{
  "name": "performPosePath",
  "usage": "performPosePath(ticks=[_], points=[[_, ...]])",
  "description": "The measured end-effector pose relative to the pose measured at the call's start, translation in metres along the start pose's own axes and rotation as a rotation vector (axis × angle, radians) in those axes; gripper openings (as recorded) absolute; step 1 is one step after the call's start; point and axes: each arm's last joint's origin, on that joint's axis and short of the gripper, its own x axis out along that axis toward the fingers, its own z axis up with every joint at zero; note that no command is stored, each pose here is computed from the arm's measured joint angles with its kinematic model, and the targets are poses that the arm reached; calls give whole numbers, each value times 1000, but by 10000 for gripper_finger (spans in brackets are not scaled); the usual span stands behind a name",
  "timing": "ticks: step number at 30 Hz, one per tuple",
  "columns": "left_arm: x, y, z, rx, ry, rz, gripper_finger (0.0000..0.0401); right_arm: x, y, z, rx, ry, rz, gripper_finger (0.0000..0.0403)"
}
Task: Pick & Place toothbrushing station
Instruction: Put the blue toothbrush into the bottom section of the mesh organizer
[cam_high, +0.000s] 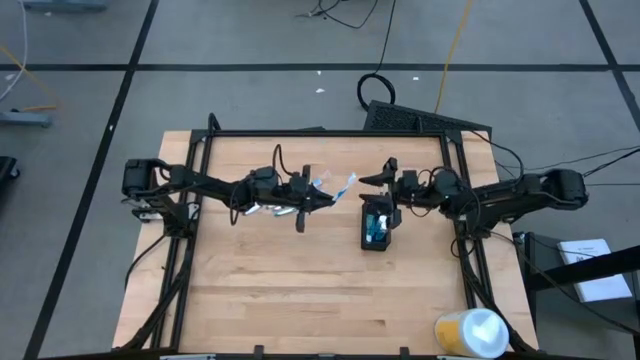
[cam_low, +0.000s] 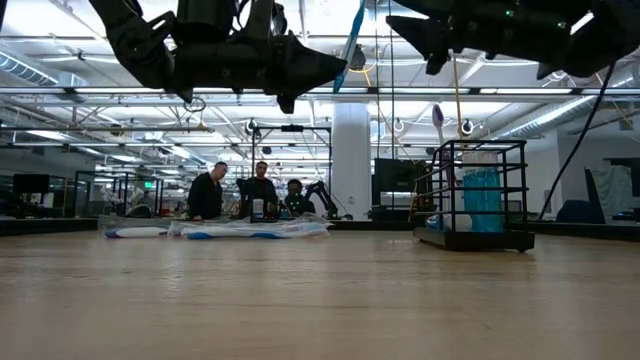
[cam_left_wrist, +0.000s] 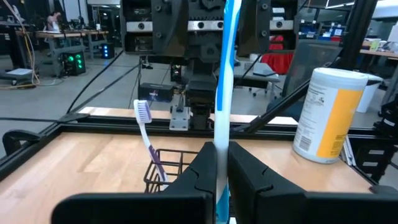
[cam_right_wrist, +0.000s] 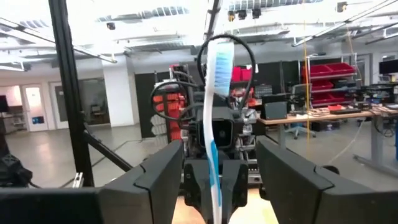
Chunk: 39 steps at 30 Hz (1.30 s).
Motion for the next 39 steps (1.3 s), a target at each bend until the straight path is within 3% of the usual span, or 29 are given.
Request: performPosePath(ticks=[15,29,39], points=[[0,0,-2,2,23,2,15,40,-1,-4,2,26,73,196],[0,0,-3,11,33,3,17,42,-1,-4,-5,41,70,195],[0,0,-3,13,34,3,17,42,-1,-4,-35,38,71,121]])
